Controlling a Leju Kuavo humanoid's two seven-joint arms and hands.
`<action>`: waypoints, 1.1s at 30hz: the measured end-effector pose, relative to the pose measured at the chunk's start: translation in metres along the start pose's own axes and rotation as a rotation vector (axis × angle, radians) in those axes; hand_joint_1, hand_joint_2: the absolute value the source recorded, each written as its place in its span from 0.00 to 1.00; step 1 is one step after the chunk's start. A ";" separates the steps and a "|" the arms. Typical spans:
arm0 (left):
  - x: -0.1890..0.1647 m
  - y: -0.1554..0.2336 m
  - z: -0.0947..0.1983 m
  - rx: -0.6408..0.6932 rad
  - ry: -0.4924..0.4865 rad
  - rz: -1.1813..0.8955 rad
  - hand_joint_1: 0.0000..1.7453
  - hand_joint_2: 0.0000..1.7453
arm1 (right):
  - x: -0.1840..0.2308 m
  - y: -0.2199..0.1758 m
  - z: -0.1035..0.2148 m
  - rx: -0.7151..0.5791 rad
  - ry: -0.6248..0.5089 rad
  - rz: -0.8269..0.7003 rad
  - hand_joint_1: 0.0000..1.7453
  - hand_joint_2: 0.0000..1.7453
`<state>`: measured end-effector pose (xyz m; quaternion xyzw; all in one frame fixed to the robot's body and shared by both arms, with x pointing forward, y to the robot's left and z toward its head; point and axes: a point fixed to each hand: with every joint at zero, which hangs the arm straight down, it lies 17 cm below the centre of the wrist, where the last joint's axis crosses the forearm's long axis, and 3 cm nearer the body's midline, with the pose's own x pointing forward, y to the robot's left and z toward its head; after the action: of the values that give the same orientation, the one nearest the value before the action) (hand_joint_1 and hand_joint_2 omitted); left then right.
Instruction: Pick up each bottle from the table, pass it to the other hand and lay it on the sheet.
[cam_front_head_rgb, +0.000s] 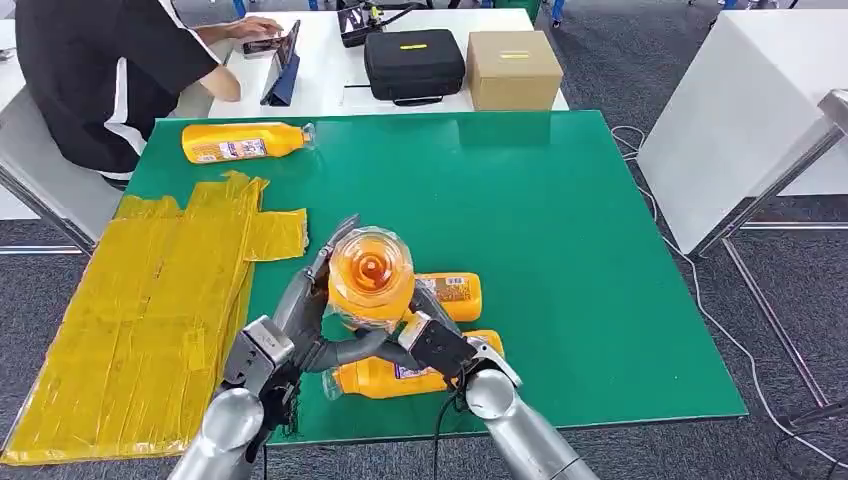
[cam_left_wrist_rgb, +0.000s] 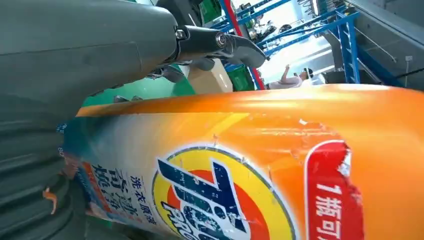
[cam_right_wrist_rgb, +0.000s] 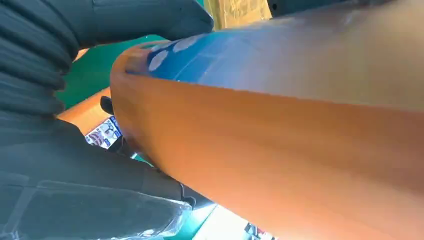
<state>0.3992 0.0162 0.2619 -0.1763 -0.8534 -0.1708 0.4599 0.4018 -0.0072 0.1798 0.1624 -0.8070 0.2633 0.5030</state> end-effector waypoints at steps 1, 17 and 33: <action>0.000 0.000 0.000 0.000 0.000 0.002 0.08 1.00 | 0.000 0.000 0.000 -0.001 0.000 0.001 1.00 1.00; 0.001 -0.007 0.000 -0.016 0.000 0.013 1.00 1.00 | -0.005 0.000 0.003 -0.017 0.019 0.006 1.00 1.00; -0.004 -0.008 0.006 -0.007 0.016 0.024 1.00 1.00 | -0.008 -0.005 0.011 -0.064 0.029 0.020 0.02 1.00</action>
<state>0.3932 0.0116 0.2546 -0.1869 -0.8469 -0.1695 0.4680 0.3998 -0.0172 0.1701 0.1344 -0.8091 0.2448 0.5171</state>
